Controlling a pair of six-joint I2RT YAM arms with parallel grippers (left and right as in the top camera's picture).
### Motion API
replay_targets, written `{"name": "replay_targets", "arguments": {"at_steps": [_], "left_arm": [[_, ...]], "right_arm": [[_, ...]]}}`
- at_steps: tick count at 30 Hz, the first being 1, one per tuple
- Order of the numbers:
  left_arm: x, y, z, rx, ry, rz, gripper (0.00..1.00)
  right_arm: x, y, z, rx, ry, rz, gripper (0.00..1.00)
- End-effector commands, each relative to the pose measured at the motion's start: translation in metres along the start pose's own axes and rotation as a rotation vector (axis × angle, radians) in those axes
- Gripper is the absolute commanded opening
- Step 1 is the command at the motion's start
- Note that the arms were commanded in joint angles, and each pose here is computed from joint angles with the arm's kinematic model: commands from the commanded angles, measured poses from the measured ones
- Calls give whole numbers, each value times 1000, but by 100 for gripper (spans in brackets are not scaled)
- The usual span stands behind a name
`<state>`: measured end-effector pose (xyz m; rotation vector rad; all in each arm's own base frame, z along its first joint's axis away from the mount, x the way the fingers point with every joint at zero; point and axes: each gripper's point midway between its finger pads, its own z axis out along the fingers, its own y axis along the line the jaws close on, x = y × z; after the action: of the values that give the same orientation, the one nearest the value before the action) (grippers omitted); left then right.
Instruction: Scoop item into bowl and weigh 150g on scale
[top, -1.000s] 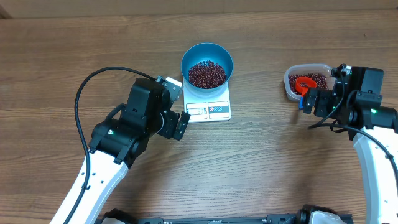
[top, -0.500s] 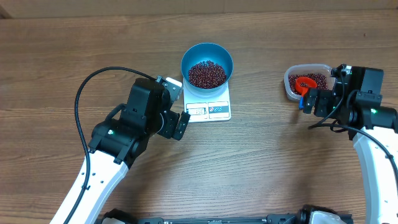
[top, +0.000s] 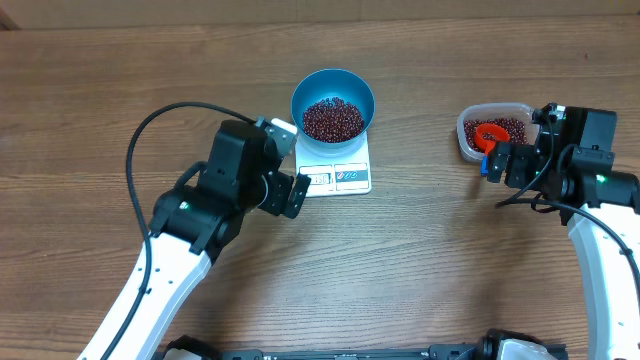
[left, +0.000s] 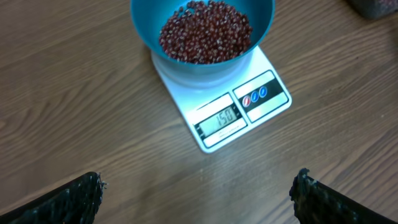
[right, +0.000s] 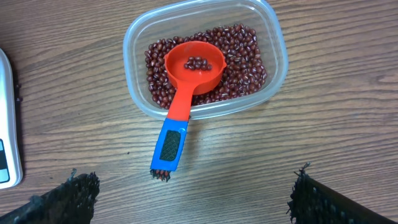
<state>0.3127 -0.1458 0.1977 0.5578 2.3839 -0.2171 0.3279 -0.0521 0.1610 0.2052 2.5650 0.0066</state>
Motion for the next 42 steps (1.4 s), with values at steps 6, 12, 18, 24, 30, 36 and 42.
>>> {"name": "replay_targets", "arguments": {"at_steps": [6, 12, 18, 24, 30, 36, 42], "left_arm": [[-28, -31, 39, 190, -76, 2, 100], [-30, -48, 61, 252, -68, 19, 100], [-23, -49, 71, 248, -38, 21, 100], [-23, -48, 71, 242, -37, 21, 100], [-21, -46, 72, 231, -30, 19, 100], [6, -32, 74, 143, 88, -95, 100], [19, -30, 74, 126, 147, -151, 100]], "right_arm": [[-12, 0, -11, 0, -47, -6, 100], [-12, 0, -11, 0, -47, -6, 100], [-12, 0, -11, 0, -47, -6, 100], [-12, 0, -11, 0, -47, -6, 100], [-12, 0, -11, 0, -47, -6, 100], [-12, 0, -11, 0, -47, -6, 100], [-12, 0, -11, 0, -47, -6, 100]]}}
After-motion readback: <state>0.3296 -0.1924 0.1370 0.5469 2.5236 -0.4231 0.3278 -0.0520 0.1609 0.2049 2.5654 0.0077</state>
